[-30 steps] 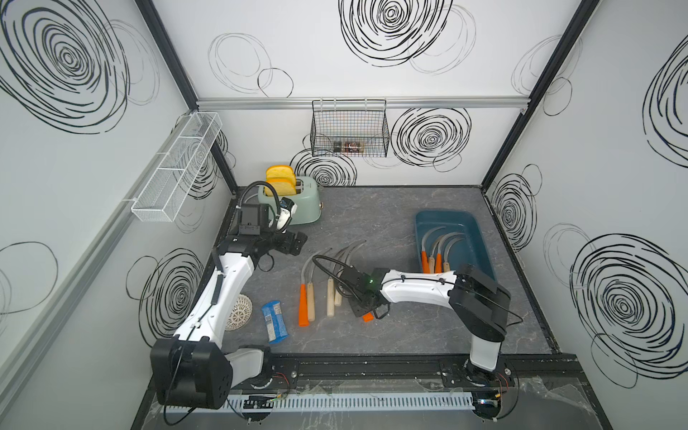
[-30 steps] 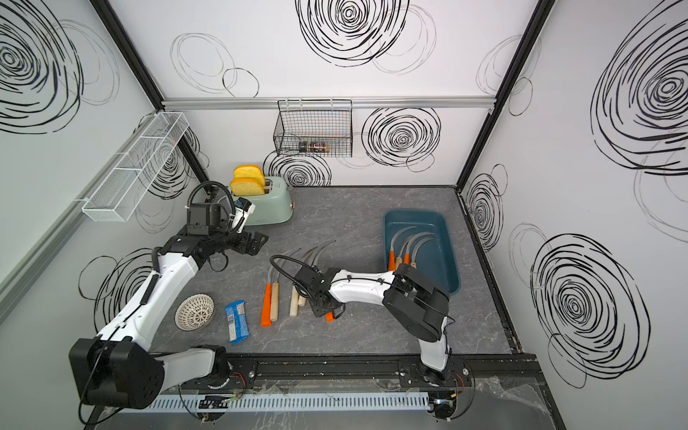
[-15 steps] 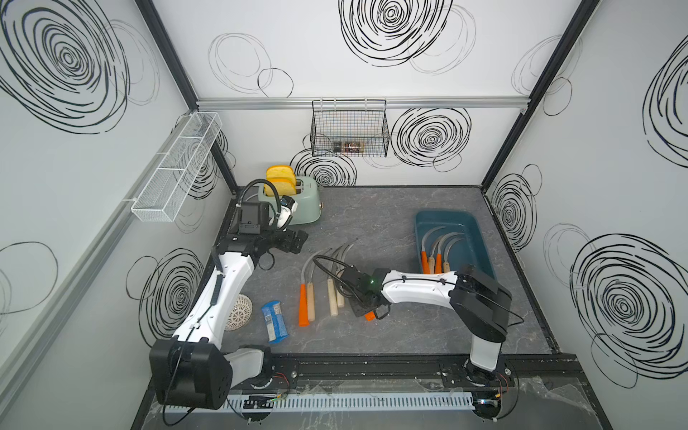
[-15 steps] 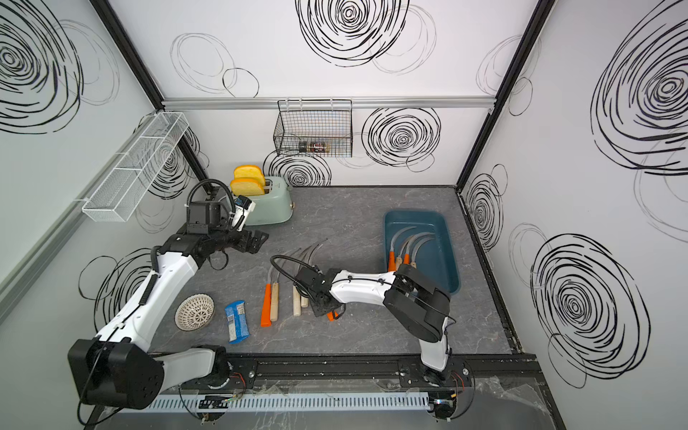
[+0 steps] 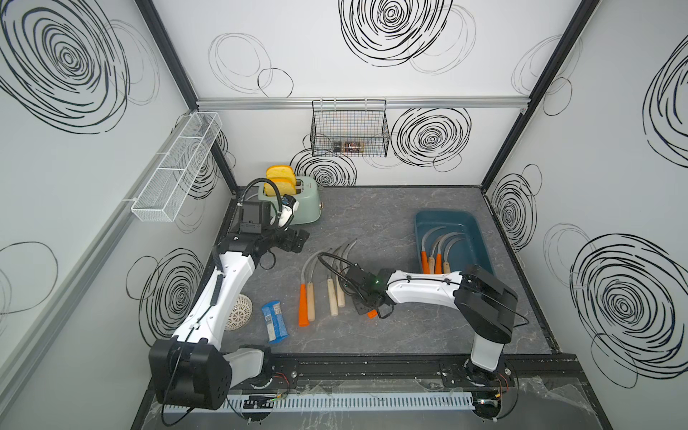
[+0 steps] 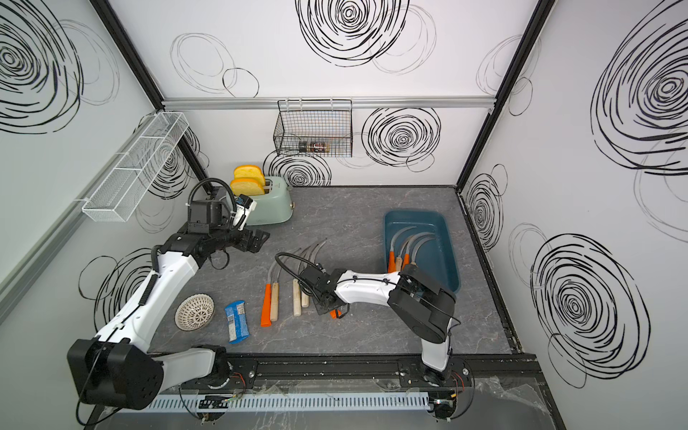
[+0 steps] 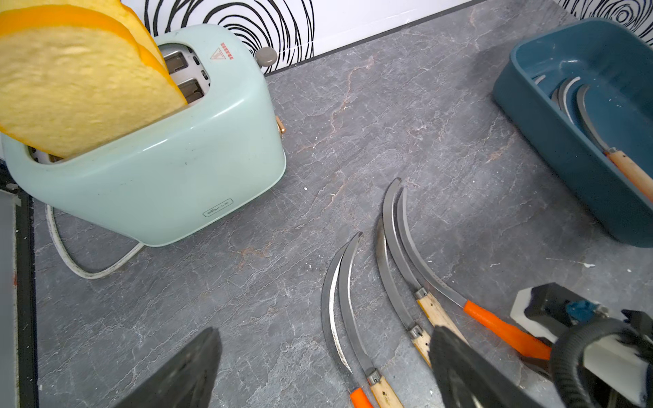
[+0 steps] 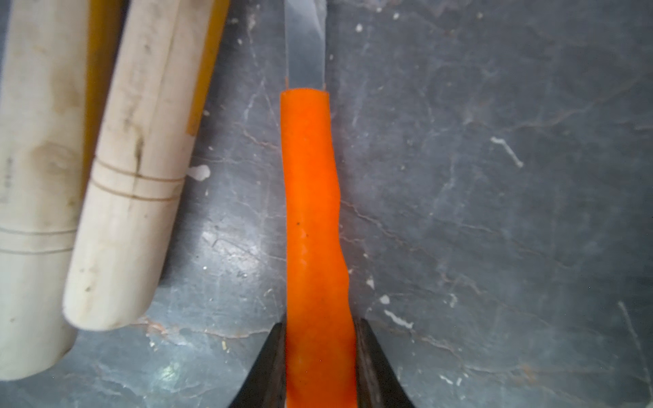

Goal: Put small sickles into storage boxes
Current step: Pick up the sickle at the center of the board.

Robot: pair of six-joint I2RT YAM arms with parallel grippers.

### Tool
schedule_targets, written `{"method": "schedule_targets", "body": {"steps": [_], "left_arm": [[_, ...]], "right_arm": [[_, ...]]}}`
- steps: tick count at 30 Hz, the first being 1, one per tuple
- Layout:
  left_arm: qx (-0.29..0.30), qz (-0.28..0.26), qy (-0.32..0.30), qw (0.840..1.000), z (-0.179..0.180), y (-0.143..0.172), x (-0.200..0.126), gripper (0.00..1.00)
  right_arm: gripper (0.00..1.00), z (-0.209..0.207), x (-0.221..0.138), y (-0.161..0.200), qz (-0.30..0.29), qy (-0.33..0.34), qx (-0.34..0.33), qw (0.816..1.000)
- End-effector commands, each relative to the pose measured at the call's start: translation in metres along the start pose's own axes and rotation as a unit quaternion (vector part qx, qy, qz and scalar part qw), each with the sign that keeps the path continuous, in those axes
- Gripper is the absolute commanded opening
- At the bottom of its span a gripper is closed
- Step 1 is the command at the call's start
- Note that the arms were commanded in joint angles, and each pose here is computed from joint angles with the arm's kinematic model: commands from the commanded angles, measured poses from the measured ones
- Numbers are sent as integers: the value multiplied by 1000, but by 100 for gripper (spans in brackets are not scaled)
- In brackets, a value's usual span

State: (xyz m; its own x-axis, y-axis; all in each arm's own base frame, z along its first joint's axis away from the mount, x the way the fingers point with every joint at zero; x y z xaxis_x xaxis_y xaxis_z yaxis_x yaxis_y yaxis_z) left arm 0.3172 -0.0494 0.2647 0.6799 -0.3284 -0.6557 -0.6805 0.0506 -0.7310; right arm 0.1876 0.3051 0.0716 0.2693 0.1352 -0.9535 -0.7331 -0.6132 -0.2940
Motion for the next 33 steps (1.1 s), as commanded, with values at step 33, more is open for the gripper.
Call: {"method": "schedule_targets", "body": {"steps": [33], "left_arm": [[9, -22, -15, 1000, -11, -26, -5, 96]], "right_arm": [[0, -49, -27, 9, -11, 26, 3, 1000]]}}
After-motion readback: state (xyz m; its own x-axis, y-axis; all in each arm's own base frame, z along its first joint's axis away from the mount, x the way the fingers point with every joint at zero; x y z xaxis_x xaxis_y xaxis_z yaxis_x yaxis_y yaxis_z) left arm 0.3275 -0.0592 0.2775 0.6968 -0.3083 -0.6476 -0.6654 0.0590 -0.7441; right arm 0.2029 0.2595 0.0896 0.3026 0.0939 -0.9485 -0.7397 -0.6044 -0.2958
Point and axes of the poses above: each gripper's point midway between its finger pads, its own x axis out along the fingers, its own z axis along the line the jaws close on, y = z × x, the point moved 6 cm from there along -x, back along the fingers, and after that the axes turned 13 degrees about -x, right-handed, at the moved point
